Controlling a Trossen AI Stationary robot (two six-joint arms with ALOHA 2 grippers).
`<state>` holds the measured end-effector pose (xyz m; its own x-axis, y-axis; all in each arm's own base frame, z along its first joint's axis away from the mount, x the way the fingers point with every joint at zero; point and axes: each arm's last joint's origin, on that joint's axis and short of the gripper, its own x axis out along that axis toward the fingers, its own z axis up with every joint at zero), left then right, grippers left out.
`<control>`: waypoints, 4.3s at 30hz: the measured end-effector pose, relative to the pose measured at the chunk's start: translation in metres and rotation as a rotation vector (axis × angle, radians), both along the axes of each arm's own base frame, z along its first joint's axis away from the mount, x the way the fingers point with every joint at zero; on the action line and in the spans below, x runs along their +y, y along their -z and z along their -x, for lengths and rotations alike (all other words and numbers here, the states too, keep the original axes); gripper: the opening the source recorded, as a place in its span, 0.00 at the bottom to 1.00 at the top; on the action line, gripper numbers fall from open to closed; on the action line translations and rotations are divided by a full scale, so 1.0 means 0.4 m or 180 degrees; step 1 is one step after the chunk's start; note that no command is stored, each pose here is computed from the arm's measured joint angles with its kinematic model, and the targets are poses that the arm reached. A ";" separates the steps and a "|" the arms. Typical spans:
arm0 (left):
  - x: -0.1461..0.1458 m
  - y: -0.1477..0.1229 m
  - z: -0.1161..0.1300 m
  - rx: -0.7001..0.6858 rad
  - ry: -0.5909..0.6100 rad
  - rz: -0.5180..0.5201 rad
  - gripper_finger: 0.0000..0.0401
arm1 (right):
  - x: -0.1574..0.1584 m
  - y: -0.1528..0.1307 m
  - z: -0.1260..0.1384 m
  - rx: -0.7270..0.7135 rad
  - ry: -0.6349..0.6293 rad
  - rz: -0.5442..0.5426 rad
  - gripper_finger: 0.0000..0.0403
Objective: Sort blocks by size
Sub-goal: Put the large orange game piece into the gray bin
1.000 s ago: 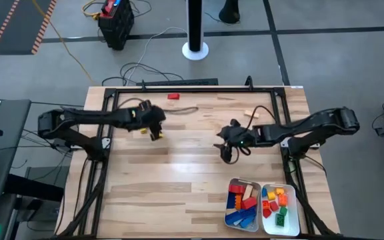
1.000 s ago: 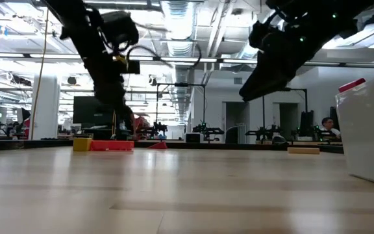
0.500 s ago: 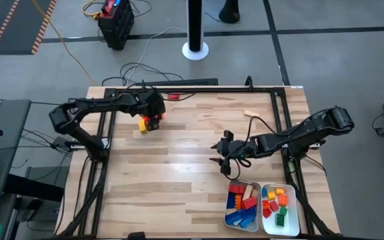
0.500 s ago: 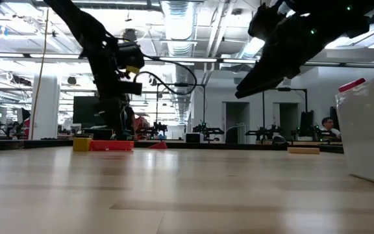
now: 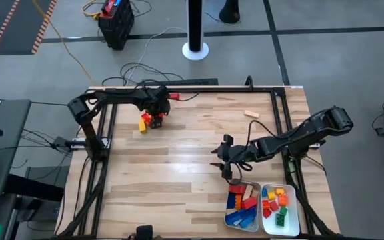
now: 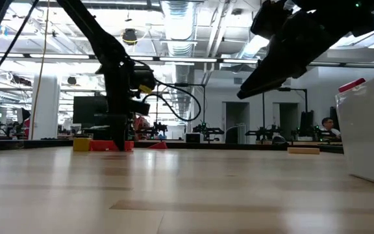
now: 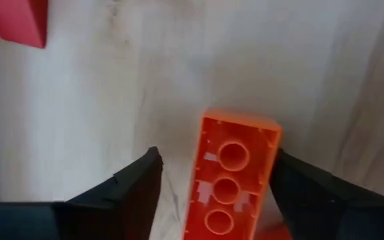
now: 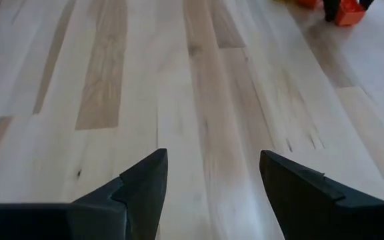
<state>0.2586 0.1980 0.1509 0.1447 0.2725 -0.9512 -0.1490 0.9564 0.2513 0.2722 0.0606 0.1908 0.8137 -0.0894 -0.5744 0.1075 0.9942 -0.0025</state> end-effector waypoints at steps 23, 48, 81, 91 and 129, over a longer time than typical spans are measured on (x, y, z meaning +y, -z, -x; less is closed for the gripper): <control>-0.146 -0.195 -0.031 -0.0913 0.0101 -0.0012 0.00 | -0.008 -0.073 0.131 0.0219 0.0801 0.0168 0.66; -0.236 -0.054 -0.020 0.1437 0.2950 -0.0951 0.65 | 0.005 -0.027 0.091 0.0318 0.0776 0.0225 0.66; -0.170 0.008 -0.069 0.2016 0.3201 -0.1289 0.33 | 0.022 -0.025 0.098 0.0325 0.0730 0.0177 0.66; -0.283 -0.136 -0.136 0.0297 0.2684 -0.1416 0.33 | -0.003 -0.041 0.164 0.0553 0.1194 0.0237 0.66; -0.821 -0.158 -0.508 -0.4129 0.2345 0.0967 0.36 | -0.040 -0.038 0.221 0.0563 0.2144 0.0431 0.66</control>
